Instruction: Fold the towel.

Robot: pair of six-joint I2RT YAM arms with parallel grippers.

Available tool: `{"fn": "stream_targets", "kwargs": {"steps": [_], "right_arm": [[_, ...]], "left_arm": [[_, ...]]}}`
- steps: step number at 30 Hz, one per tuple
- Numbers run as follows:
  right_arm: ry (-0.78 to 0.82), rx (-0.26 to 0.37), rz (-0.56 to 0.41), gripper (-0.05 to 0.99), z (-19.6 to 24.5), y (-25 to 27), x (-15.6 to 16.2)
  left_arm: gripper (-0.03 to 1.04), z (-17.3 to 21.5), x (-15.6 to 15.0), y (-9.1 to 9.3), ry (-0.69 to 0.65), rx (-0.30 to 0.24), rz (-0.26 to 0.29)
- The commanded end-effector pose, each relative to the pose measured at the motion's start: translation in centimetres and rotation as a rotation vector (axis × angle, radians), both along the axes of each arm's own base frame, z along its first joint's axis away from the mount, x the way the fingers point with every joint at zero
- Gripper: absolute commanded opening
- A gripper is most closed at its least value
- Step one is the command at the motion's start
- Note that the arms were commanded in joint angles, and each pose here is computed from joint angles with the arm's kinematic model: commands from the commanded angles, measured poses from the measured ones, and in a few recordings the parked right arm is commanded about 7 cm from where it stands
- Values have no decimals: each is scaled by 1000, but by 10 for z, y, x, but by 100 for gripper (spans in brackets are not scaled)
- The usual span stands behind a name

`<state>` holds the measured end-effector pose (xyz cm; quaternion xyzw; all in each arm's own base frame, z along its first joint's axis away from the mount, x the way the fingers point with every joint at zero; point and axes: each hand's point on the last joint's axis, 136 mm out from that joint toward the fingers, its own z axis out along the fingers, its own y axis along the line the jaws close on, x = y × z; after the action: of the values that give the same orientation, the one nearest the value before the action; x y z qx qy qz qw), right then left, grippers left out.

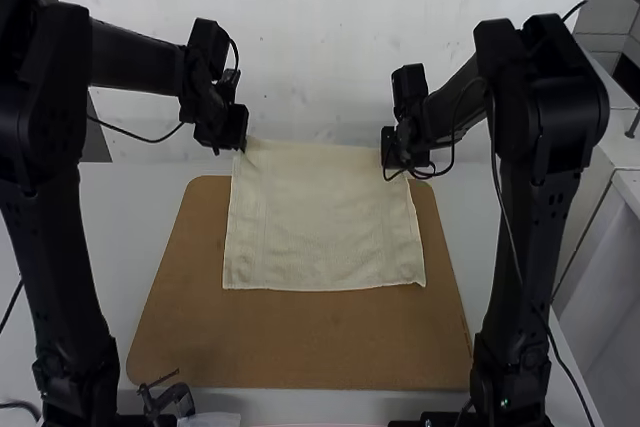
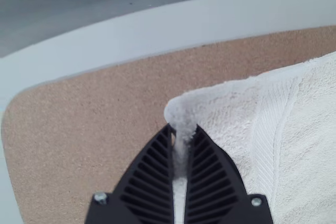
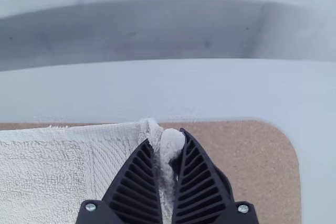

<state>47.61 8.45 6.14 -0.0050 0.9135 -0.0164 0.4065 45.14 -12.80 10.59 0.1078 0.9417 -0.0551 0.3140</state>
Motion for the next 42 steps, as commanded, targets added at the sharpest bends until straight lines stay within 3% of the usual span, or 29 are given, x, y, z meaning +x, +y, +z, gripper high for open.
{"fn": "stream_targets", "kwargs": {"steps": [1,11,16,26,34,42], "right_arm": [[-43,0,-63,2,16,-15,2],[-105,30,-56,2,33,-14,1],[-28,1,-17,2,16,-11,-13],[83,-71,52,2,4,-11,-61],[83,-97,122,2,18,-2,-91],[148,-77,232,2,20,11,-124]], "left_arm": [[2,41,14,12,-102,7,54],[2,58,7,15,-147,13,68],[2,32,-12,19,-101,25,64],[2,-11,-63,24,-12,60,26],[2,7,-94,19,-70,45,-12],[2,7,-121,18,-74,52,-52]]}}
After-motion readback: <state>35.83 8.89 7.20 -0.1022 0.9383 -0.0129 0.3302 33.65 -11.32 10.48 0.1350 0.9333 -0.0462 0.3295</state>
